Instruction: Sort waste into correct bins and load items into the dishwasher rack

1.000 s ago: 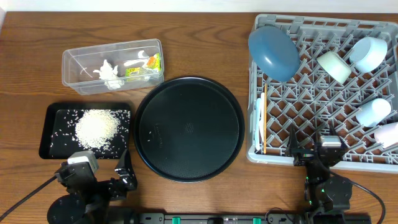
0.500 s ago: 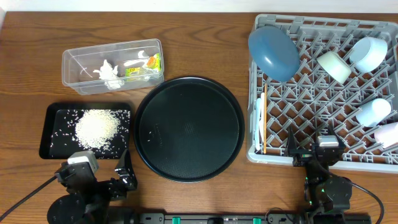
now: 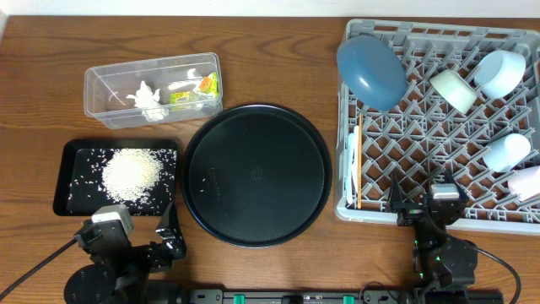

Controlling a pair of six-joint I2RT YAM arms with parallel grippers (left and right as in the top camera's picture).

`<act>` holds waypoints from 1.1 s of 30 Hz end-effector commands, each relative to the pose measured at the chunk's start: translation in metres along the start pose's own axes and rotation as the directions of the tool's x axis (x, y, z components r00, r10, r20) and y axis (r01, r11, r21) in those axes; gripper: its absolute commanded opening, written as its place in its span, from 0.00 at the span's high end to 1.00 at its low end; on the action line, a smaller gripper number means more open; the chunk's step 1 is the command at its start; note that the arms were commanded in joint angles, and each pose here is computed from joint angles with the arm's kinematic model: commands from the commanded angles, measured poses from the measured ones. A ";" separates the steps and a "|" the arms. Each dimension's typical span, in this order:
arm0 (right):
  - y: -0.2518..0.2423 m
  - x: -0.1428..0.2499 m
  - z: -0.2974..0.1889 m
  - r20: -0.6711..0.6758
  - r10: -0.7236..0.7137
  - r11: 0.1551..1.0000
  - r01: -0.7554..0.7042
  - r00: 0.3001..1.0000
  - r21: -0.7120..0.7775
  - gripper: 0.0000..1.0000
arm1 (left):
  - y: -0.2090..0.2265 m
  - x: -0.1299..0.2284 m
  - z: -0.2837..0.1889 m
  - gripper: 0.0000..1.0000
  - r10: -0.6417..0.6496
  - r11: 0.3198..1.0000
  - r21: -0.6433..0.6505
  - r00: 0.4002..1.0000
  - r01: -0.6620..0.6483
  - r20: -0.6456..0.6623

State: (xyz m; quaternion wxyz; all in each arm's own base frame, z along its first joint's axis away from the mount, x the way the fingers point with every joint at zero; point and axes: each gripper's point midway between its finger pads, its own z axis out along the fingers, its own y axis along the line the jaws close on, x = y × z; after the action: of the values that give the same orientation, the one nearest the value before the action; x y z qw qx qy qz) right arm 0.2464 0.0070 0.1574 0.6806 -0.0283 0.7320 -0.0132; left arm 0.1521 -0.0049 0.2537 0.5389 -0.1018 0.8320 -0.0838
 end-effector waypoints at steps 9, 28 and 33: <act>0.000 0.001 0.000 -0.001 -0.012 1.000 0.012 1.000 -0.002 0.01 | 0.015 0.014 0.011 0.02 0.022 0.997 -0.071 0.999 -0.023 -0.023; 0.000 0.001 0.000 0.000 -0.012 1.000 0.012 1.000 -0.002 0.01 | 0.033 0.056 0.129 0.02 0.056 0.998 -0.025 0.952 -0.051 0.301; 0.000 0.001 0.000 0.000 -0.011 1.000 0.011 1.000 -0.002 0.01 | 0.035 0.063 0.131 0.02 0.072 0.997 -0.036 0.960 -0.065 0.270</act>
State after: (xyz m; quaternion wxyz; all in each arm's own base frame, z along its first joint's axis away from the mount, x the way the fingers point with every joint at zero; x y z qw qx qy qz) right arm 0.2464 0.0078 0.1572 0.6803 -0.0302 0.7322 -0.0115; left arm 0.2434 0.0058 0.1546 0.6630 -0.0946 0.7405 -0.0563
